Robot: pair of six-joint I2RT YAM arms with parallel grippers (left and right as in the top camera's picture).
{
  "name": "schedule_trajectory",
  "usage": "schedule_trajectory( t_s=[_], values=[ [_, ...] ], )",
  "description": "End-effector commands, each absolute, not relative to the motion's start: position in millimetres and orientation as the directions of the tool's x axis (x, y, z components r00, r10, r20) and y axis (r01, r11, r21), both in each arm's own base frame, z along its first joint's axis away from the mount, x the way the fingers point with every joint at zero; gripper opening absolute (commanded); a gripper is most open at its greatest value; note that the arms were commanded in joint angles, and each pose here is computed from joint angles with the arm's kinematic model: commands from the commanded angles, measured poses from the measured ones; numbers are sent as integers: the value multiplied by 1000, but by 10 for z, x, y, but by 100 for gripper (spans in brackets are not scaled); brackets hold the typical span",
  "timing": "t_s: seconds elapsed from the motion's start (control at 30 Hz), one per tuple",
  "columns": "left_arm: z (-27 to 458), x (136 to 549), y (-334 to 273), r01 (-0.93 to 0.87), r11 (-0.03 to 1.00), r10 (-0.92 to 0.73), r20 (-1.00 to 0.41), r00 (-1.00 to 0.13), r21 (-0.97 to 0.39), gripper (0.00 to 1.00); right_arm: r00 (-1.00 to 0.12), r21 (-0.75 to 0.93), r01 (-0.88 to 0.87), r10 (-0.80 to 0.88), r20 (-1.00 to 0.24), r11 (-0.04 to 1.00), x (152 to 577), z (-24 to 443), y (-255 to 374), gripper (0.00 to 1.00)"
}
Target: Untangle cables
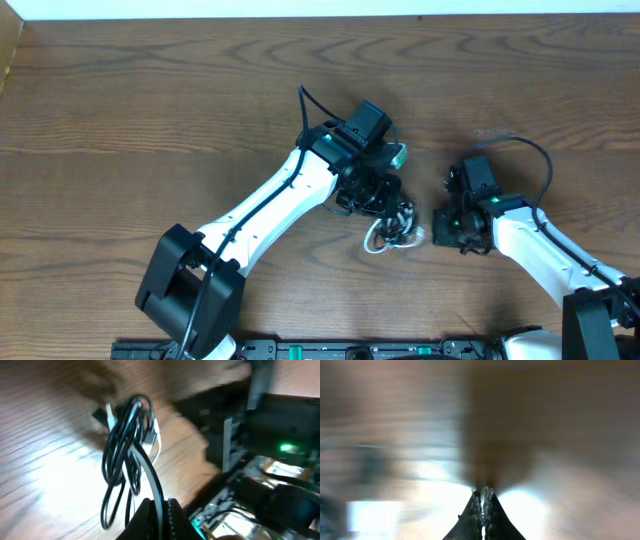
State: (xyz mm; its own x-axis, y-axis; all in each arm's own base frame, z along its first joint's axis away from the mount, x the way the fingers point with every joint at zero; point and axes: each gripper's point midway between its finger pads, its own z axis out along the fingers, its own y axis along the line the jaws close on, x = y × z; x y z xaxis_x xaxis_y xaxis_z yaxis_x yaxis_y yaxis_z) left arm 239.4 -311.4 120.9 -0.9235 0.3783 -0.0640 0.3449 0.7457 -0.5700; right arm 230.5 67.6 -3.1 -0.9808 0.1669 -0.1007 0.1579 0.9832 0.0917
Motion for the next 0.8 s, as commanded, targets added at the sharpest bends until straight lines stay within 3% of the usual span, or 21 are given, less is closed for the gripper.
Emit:
schedule_trajectory(
  t_s=[0.0, 0.07, 0.13, 0.17, 0.23, 0.33, 0.57, 0.77],
  values=[
    [1235, 2484, -2981, 377, 779, 374, -112, -921, -501, 7, -940, -88, 316, 300, -163, 945, 2307, -30, 316, 1],
    [1232, 2478, -2978, 376, 780, 374, -109, -921, -501, 7, -943, -77, 310, 296, -154, 948, 2297, -35, 339, 7],
    [1214, 2494, -2958, 377, 788, 372, -112, -922, -487, 8, -943, -71, 310, 296, -153, 948, 2300, -35, 350, 25],
    [1185, 2523, -2917, 378, 804, 367, -117, -923, -460, 14, -942, -70, 310, 297, -155, 948, 2306, -35, 351, 35],
    [1107, 2608, -2786, 378, 848, 355, -132, -926, -372, 45, -942, -70, 310, 297, -156, 948, 2308, -35, 351, 41],
    [1003, 2706, -2604, 371, 892, 342, -150, -928, -259, 64, -942, -70, 310, 297, -155, 948, 2307, -35, 351, 42],
    [698, 2714, -2316, 345, 932, 332, -120, -936, -113, 67, -941, -56, 310, 298, -159, 949, 2328, -34, 374, 44],
    [468, 2754, -2326, 338, 934, 321, -145, -936, -114, 69, -942, -14, 305, 299, -155, 952, 2356, -37, 449, 45]
  ],
)
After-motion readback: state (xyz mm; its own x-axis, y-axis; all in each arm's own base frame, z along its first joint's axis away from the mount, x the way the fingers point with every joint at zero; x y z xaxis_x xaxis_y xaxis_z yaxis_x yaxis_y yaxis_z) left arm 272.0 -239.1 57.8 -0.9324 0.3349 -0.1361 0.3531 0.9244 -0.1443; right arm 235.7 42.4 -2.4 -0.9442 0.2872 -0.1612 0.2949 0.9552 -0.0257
